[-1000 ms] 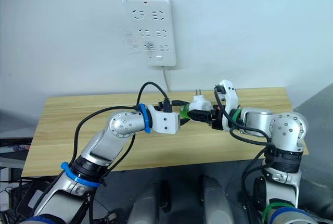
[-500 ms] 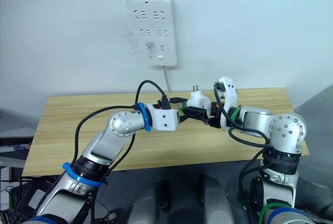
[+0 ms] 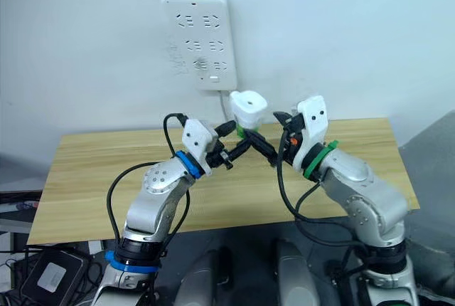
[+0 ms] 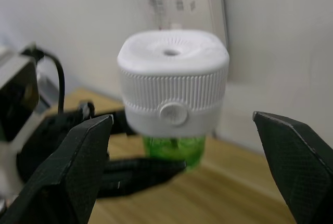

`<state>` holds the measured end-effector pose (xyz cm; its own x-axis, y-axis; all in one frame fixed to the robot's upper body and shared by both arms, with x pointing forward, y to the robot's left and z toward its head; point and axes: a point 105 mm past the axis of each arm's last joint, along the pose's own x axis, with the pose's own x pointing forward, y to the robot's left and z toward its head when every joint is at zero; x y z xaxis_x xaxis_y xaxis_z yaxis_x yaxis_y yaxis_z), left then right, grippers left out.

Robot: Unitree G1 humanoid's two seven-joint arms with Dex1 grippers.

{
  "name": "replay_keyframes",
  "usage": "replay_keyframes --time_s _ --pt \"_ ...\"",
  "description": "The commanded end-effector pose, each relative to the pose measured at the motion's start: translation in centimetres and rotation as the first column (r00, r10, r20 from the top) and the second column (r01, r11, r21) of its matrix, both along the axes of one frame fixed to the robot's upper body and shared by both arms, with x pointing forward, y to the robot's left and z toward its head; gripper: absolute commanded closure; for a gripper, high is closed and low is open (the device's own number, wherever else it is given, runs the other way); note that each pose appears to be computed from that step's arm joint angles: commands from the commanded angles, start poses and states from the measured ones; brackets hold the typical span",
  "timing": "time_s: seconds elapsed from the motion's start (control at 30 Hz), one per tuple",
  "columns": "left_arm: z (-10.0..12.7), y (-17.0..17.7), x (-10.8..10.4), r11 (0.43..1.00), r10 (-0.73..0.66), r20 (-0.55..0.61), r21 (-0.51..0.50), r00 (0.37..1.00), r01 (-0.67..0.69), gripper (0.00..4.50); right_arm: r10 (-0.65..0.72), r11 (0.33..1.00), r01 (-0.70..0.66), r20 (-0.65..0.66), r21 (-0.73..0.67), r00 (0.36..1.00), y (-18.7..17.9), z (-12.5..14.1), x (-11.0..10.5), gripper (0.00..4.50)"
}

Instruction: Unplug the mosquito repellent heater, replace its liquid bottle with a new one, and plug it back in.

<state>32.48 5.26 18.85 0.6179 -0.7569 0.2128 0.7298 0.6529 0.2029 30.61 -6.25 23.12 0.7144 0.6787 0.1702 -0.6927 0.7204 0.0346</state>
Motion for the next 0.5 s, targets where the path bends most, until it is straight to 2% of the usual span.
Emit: replay_keyframes --time_s 0.03,0.4,0.5 --pt "1.33 -0.68 -1.39 0.997 -0.067 0.023 -0.040 0.997 0.068 2.31 -0.019 0.997 0.016 0.036 0.070 0.999 0.39 1.36 0.43 0.00" --pt "1.19 -0.97 -1.98 0.994 -0.104 0.005 -0.018 0.995 0.104 2.31 0.034 0.995 -0.035 0.011 0.089 0.999 1.18 1.57 0.74 0.00" --pt "1.03 -0.91 -2.15 0.995 -0.103 -0.001 -0.015 0.995 0.103 2.31 0.048 0.995 -0.048 0.010 0.083 0.999 1.14 1.50 0.52 0.59"
